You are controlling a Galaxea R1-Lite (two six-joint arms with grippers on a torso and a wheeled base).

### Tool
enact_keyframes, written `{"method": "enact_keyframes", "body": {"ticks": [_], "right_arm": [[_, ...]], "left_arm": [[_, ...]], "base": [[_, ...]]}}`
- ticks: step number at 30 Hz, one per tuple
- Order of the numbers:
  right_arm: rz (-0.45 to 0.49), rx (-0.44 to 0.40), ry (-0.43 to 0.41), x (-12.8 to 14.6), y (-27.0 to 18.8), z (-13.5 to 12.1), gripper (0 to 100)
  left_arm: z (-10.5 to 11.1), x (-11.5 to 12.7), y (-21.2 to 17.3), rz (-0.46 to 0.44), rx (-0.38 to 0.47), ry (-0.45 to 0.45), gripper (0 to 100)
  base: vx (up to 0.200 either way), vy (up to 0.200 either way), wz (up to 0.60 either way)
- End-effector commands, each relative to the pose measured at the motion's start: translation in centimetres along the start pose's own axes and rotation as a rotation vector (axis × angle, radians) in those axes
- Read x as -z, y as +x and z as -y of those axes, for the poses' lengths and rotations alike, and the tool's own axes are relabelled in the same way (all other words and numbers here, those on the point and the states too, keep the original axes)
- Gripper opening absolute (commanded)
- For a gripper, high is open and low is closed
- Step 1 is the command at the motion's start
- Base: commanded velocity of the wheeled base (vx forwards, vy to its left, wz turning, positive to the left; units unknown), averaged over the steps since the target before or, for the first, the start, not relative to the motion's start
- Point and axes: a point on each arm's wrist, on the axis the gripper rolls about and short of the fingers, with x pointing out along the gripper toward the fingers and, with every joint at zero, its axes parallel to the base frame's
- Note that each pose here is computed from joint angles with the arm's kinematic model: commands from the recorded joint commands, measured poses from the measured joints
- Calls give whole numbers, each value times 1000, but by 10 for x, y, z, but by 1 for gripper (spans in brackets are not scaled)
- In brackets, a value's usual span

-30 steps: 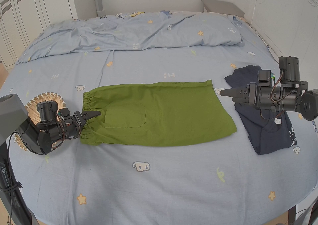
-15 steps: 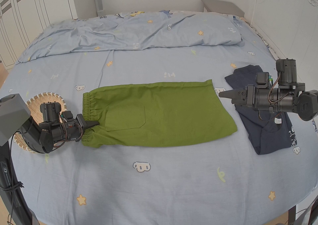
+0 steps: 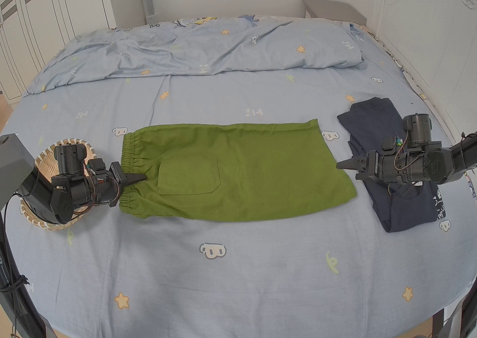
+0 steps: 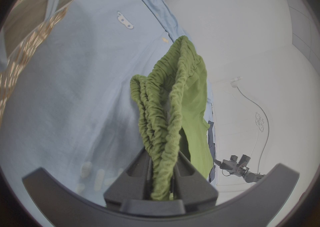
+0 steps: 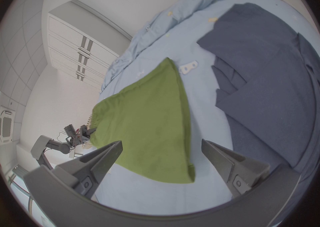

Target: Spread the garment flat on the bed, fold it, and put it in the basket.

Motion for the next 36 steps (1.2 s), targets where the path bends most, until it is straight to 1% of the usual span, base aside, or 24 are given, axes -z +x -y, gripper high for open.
{"method": "enact_keyframes", "body": {"ticks": [1, 4, 16, 19, 24, 26, 27, 29, 33, 34, 35, 36], "right_arm": [[-55, 20, 42, 9, 24, 23, 100], [-64, 11, 38, 11, 27, 21, 100], [-112, -7, 45, 19, 52, 26, 100], [-124, -31, 46, 18, 60, 25, 100], [-177, -115, 90, 14, 63, 25, 100], [-193, -119, 106, 11, 63, 26, 100], [-220, -115, 133, 9, 66, 31, 100], [-247, -123, 156, 8, 70, 34, 100], [-270, -178, 187, 4, 68, 36, 100], [-280, -202, 195, 4, 67, 36, 100], [-287, -223, 202, 3, 66, 35, 0], [-290, -229, 206, 2, 66, 36, 0]], "left_arm": [[12, -5, -9, 25, 19, 23, 0], [15, -6, -11, 30, 24, 28, 0], [14, -6, -11, 31, 22, 26, 0], [14, -7, -12, 33, 21, 26, 0], [13, -6, -11, 32, 20, 25, 0], [14, -7, -12, 33, 21, 26, 0], [14, -6, -11, 31, 22, 26, 0], [14, -6, -11, 31, 22, 26, 0], [14, -6, -11, 31, 21, 25, 0], [14, -6, -11, 31, 21, 25, 0], [14, -6, -11, 31, 21, 25, 0], [14, -6, -11, 31, 21, 25, 0]], "base": [[0, 0, 0], [0, 0, 0], [0, 0, 0], [0, 0, 0], [0, 0, 0], [0, 0, 0], [0, 0, 0], [0, 0, 0], [0, 0, 0], [0, 0, 0], [0, 0, 0], [0, 0, 0]]}}
